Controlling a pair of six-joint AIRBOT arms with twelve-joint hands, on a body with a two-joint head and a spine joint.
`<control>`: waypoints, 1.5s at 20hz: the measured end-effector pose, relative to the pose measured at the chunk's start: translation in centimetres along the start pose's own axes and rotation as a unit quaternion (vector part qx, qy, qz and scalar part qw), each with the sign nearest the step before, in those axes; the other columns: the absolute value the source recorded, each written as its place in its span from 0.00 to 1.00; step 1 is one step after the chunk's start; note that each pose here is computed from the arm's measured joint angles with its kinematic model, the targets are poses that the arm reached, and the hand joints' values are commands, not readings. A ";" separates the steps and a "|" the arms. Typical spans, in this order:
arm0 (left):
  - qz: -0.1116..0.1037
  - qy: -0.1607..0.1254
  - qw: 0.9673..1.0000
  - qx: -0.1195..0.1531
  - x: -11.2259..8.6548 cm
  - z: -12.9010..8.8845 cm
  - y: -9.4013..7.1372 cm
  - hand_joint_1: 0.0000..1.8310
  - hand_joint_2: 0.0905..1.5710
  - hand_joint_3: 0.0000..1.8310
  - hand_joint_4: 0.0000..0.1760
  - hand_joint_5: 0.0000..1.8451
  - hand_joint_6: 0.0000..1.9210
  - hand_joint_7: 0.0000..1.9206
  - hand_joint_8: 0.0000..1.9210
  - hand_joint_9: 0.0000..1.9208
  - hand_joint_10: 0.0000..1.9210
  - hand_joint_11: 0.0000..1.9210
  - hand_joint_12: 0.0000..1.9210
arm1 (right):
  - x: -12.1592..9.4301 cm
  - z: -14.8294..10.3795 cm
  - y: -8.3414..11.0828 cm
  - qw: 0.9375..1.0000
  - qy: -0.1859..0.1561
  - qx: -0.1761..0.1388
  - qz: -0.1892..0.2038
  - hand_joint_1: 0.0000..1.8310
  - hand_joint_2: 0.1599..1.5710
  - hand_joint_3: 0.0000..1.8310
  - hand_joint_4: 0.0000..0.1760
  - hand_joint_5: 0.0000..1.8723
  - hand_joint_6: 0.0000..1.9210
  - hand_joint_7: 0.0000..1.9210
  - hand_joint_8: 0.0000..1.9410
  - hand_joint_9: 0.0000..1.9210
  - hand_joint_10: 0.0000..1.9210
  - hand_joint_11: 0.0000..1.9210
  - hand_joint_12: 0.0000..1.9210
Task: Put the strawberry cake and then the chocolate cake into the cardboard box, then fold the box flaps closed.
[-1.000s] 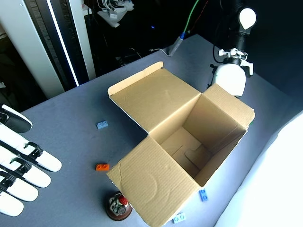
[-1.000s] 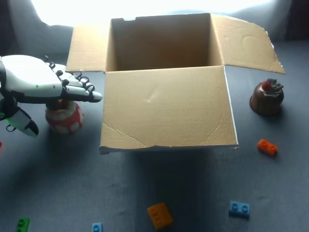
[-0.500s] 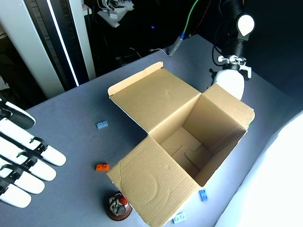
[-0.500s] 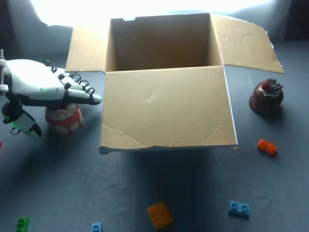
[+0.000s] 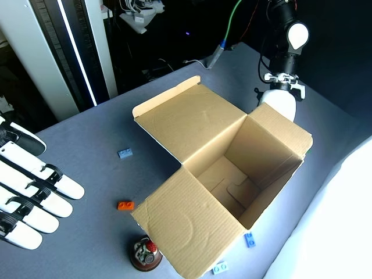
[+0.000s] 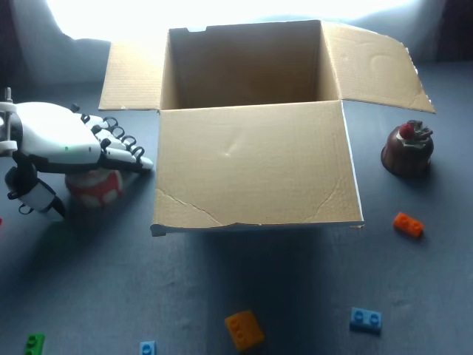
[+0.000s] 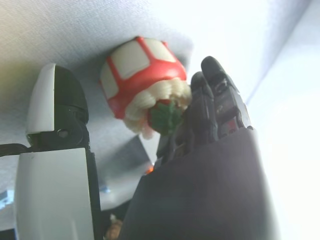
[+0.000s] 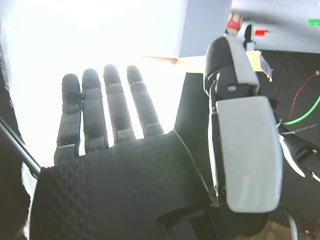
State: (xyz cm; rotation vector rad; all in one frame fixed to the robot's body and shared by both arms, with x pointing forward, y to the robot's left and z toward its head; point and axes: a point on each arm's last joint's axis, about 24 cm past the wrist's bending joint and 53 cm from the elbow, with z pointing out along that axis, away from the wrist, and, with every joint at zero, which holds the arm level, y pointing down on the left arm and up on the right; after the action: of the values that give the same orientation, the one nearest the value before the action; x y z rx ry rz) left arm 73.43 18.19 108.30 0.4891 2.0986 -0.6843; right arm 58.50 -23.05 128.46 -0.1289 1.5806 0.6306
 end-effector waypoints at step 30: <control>-0.013 -0.028 0.999 0.021 -2.8 -0.4 -1.1 0.72 0.68 0.23 0.00 0.37 0.73 0.32 0.89 0.32 0.93 0.26 1.00 | 0.0 0.0 0.1 1.000 0.000 -0.001 -0.001 0.13 0.69 0.00 0.00 0.09 0.00 0.07 0.00 0.08 0.00 0.00 0.25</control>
State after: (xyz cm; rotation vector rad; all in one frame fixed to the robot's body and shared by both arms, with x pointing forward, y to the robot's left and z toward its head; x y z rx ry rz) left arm 74.15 17.36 111.11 0.4616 2.0447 -0.7508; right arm 58.45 -22.99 128.47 -0.1309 1.5802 0.6304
